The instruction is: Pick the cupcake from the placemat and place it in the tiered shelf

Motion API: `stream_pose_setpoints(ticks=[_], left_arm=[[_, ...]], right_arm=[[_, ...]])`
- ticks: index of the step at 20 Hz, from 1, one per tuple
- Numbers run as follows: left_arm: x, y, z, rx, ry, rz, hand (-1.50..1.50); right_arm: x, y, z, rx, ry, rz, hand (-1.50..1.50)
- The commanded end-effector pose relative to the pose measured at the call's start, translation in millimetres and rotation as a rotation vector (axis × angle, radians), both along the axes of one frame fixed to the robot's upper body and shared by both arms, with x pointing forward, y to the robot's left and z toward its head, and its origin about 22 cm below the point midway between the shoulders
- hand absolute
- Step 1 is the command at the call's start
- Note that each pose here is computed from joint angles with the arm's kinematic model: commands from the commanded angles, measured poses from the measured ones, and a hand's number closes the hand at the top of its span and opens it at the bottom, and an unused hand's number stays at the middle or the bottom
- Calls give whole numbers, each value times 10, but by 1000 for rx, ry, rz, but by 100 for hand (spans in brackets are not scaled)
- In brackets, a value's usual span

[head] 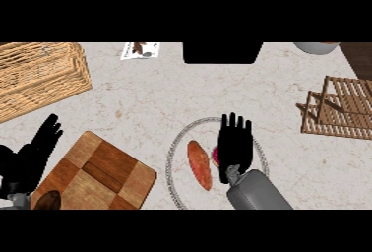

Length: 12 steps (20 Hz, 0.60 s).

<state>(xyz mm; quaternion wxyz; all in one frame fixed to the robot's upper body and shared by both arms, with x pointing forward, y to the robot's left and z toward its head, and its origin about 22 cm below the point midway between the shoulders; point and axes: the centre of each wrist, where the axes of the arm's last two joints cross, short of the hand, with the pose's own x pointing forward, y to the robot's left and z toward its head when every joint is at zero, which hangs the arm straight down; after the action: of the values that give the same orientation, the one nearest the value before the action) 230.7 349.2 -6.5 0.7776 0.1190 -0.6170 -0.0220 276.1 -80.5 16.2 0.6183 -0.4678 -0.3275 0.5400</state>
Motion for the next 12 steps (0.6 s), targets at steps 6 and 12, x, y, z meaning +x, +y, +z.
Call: stream_pose_setpoints(ticks=[6, 12], left_arm=[[-210, 71, -27, 15, -5, -4, 0], [-19, 74, 114, 0, 4, 2, 0]], right_arm=[[-46, -269, -249, 46, 26, -22, 150], [-37, -136, -459, -21, 7, 58, 150]])
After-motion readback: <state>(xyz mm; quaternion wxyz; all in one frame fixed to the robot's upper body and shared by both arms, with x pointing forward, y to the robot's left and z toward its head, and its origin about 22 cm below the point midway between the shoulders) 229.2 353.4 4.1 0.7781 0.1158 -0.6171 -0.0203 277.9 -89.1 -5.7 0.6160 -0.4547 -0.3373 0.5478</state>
